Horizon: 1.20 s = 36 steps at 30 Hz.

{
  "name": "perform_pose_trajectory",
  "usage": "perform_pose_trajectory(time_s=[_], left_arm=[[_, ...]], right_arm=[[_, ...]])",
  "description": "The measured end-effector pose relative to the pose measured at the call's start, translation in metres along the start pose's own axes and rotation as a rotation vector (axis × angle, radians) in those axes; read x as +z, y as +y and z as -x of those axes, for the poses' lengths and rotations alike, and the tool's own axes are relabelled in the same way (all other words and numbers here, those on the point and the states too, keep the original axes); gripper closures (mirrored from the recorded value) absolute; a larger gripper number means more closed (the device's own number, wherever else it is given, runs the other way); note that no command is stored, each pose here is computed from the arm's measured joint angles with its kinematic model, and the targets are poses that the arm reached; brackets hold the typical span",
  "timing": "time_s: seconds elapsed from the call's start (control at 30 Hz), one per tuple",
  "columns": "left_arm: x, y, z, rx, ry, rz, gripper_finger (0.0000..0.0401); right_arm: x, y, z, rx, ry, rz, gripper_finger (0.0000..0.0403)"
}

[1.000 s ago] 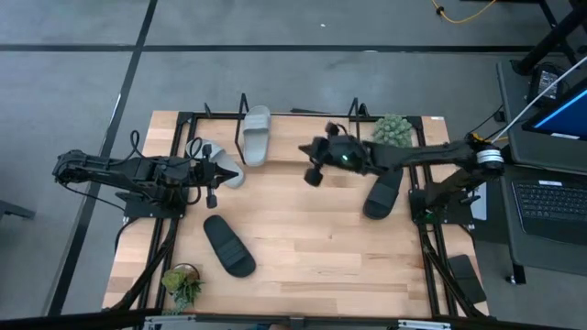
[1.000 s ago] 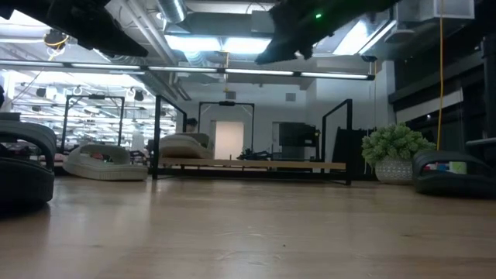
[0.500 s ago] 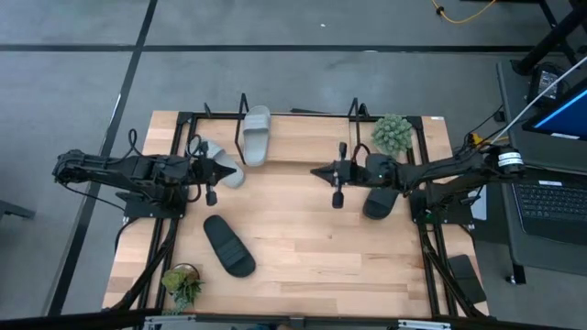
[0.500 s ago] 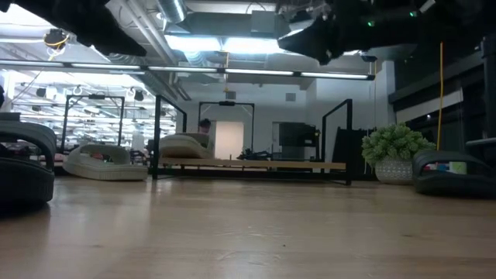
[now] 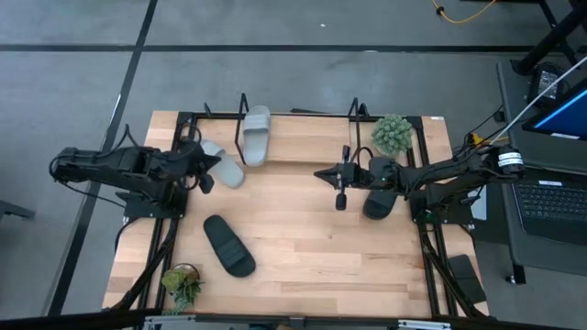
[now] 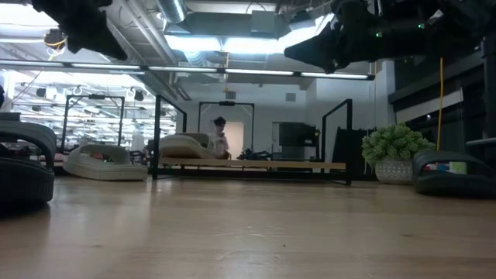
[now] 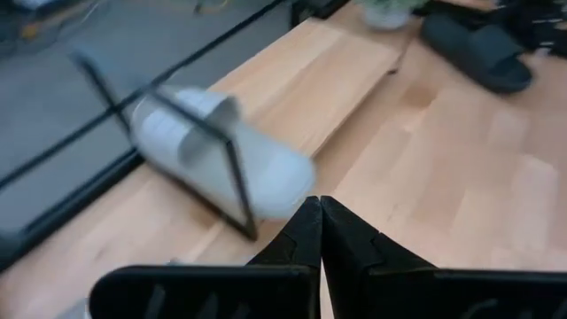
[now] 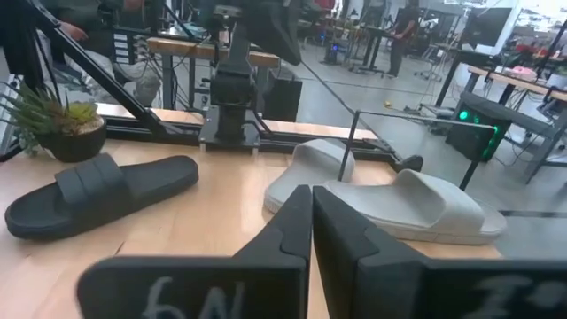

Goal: Pick and place slides into the shelf
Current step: Put the gray slide on the shelf

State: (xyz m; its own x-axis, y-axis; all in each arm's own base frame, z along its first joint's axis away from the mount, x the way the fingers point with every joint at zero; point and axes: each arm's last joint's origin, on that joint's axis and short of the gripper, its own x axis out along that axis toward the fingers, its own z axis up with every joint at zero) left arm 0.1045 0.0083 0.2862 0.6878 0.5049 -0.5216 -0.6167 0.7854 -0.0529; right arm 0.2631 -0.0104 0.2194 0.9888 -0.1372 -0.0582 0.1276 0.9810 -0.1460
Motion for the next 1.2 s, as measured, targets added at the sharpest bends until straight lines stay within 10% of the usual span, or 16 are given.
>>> perform_pose_trajectory(time_s=[1.2], left_arm=[[0.037, 0.077, 0.002, 0.177, 0.078, 0.106, 0.0401]], right_arm=[[0.006, -0.026, -0.002, -0.094, -0.068, -0.011, 0.0386]])
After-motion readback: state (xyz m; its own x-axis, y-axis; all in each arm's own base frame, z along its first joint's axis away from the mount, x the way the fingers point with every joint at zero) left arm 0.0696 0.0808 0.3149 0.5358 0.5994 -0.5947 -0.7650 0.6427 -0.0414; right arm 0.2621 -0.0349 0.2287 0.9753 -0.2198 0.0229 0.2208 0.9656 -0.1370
